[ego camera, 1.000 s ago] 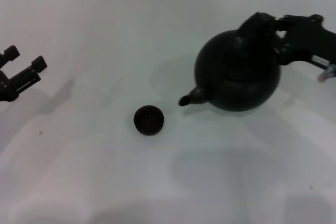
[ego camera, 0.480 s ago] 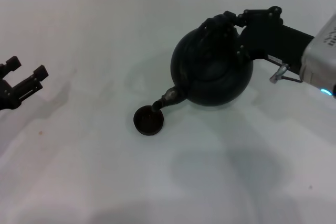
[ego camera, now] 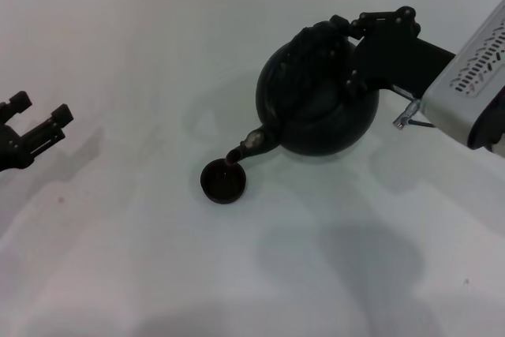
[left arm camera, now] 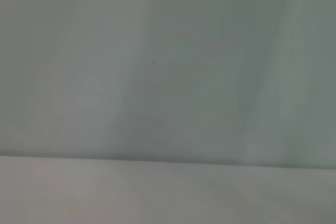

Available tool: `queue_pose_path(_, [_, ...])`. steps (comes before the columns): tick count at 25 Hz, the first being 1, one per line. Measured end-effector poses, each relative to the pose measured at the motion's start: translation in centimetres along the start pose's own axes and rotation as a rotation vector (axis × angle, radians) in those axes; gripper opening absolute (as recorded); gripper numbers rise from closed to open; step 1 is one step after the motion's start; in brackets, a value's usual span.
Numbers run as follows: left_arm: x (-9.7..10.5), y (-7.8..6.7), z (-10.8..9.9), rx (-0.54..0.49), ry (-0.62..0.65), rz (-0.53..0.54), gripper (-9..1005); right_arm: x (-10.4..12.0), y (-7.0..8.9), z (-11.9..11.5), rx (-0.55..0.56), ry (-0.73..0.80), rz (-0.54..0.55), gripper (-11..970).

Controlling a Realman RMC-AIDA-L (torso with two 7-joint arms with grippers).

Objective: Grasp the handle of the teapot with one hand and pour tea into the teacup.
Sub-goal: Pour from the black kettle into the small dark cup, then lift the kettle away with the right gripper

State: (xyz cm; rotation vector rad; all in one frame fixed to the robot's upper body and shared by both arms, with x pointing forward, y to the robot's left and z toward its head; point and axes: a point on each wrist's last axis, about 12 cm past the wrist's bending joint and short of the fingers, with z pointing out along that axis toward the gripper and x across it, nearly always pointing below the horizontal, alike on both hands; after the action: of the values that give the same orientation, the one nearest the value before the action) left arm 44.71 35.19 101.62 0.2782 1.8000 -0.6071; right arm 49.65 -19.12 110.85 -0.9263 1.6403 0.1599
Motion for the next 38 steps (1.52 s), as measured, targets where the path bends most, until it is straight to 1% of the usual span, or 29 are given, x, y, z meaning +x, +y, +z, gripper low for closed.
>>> queue_pose_path(5, [0.1,0.1,0.1,-0.012,0.007,-0.002,850,-0.4,0.6,0.2,0.008,0.004,-0.065,129])
queue_pose_path(14, [0.2,0.3,0.6,-0.025,0.02,-0.008,851,-1.0,1.2,0.3,0.006,0.002,-0.135,126])
queue_pose_path(28, [-0.1,0.5,1.1,-0.027,0.021,-0.001,850,-1.9,2.8,0.7,0.075,-0.003,-0.284,121])
queue_pose_path(33, [-0.1,0.5,1.1,-0.028,0.022,0.0,850,-2.1,3.1,0.7,0.083,-0.006,-0.31,119])
queue_pose_path(38, [-0.1,0.5,1.1,-0.031,0.023,0.0,851,-2.1,3.4,0.6,0.077,-0.007,-0.314,117])
